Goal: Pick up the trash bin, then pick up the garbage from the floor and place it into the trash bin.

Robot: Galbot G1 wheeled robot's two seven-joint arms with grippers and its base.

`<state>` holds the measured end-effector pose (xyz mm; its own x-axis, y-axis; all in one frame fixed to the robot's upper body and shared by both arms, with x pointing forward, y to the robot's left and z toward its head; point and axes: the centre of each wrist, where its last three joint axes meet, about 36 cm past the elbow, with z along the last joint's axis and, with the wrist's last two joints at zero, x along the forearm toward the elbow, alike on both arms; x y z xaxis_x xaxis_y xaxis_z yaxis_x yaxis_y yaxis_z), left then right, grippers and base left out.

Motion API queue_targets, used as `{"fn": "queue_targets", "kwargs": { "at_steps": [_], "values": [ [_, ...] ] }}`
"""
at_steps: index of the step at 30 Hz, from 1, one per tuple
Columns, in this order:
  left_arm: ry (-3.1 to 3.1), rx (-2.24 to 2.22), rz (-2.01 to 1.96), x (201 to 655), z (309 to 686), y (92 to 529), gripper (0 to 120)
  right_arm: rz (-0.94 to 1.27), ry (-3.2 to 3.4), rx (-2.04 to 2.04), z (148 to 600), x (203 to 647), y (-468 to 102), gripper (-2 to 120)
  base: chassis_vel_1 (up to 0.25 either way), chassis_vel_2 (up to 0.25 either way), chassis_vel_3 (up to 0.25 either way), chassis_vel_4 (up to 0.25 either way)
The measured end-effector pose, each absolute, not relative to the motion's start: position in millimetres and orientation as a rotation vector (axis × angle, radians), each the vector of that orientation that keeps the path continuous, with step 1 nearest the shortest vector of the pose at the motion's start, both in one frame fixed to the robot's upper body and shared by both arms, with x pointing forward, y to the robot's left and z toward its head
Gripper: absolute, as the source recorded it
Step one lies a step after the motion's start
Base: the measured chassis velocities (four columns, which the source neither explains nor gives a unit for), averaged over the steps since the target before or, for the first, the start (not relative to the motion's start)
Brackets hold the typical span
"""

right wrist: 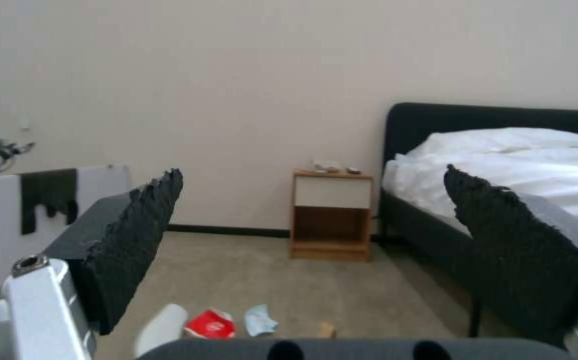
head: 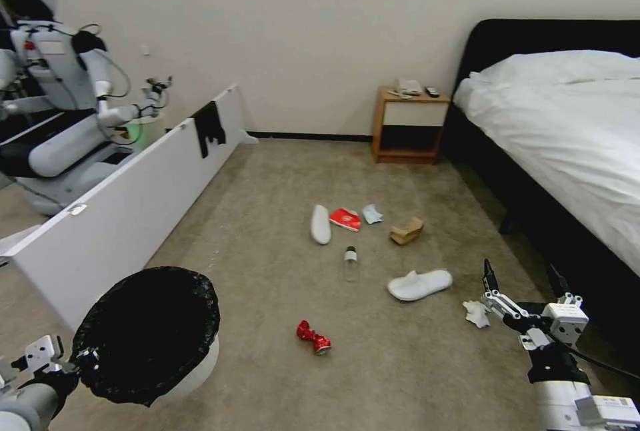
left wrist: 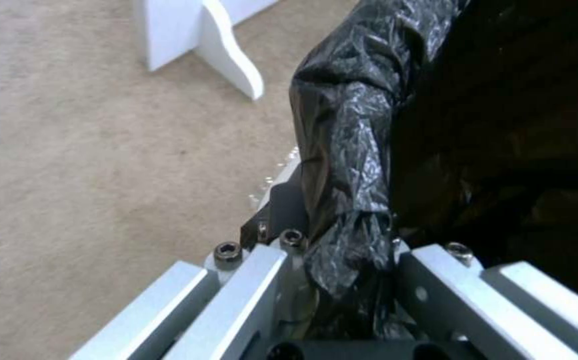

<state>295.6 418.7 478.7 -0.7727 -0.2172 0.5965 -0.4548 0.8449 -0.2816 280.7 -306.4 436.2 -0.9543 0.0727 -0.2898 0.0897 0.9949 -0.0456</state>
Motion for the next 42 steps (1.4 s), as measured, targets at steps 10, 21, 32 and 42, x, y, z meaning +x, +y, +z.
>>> {"fn": "queue_targets", "kwargs": {
  "at_steps": [10,21,32,42],
  "values": [
    [-2.457,0.493,0.538,296.8,475.2,416.0,1,-0.096,2.832,0.116,433.2,282.5,-309.7,100,0.017,0.014,0.010,0.013],
    [-2.457,0.492,0.533,297.0,473.9,415.6,1,-0.108,2.830,0.115,431.9,282.1,-311.1,100,0.000,0.000,0.000,0.000],
    [-2.456,0.487,0.530,297.2,473.3,414.5,1,-0.111,2.830,0.114,431.8,281.1,-311.3,100,-0.101,0.097,0.105,-0.093],
    [-2.457,0.480,0.526,297.0,472.1,412.2,1,-0.119,2.829,0.113,432.0,280.0,-311.9,100,-0.119,0.118,0.121,-0.120]
  ]
}}
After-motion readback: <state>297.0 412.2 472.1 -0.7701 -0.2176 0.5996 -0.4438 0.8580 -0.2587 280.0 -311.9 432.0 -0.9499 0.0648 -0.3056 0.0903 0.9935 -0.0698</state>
